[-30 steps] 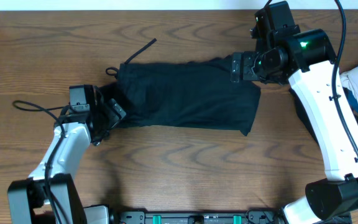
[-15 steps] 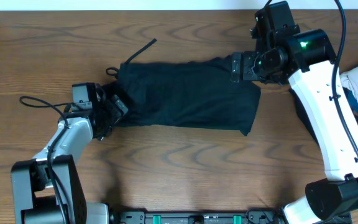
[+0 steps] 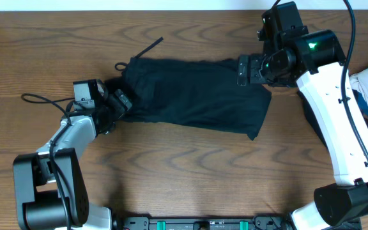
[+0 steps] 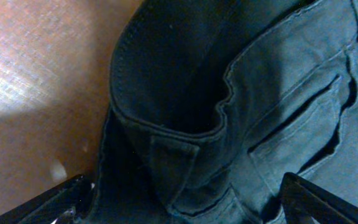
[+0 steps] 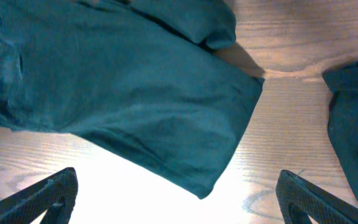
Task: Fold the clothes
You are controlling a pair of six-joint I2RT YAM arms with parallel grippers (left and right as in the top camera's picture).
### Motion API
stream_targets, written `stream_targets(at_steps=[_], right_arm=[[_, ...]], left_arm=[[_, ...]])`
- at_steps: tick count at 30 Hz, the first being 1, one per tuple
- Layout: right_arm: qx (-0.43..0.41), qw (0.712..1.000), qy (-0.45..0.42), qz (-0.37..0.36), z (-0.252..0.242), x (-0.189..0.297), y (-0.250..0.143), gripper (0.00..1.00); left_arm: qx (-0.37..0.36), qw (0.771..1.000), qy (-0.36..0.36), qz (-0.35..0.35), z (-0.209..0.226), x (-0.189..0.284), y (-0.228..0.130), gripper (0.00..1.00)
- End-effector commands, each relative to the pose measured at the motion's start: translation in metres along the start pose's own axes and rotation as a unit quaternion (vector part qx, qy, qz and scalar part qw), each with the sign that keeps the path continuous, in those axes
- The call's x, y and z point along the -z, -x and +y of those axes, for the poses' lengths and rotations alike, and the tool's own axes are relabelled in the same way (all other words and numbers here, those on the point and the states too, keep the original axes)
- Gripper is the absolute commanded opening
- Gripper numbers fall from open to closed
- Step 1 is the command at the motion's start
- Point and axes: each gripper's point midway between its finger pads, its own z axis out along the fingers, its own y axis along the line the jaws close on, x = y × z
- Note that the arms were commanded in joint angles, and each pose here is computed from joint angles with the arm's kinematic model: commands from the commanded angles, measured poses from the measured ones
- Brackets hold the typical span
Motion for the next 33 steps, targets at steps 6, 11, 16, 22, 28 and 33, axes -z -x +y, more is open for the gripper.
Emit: stream_targets(at_steps=[6, 11, 16, 22, 28, 33], right_arm=[[-0.002, 1.000, -0.004, 0.008, -0.002, -0.003, -0.003, 0.99], [-0.002, 1.000, -0.004, 0.008, -0.002, -0.003, -0.003, 0.99], [-0.002, 1.000, -0.004, 0.008, -0.002, -0.003, -0.003, 0.99], [-0.002, 1.000, -0.005, 0.008, -0.002, -0.003, -0.004, 0.99], [-0.002, 1.000, -0.005, 0.010, -0.002, -0.003, -0.004, 0.99], [-0.002, 1.000, -0.006, 0.013, -0.003, -0.003, -0.006, 0.99]], left_arm=[[0.021, 0.998, 0.022, 0.054, 0.026, -0.023, -0.031, 0.79], [0.019, 0.998, 0.022, 0.053, 0.026, -0.023, -0.030, 0.61], [0.014, 0.999, 0.019, 0.049, 0.025, -0.023, -0.028, 0.44], [-0.011, 0.999, 0.012, 0.042, 0.022, -0.023, -0.025, 0.12], [-0.042, 0.999, 0.000, 0.027, 0.013, -0.019, -0.015, 0.06], [-0.087, 0.996, -0.027, -0.011, -0.009, 0.002, 0.002, 0.06]])
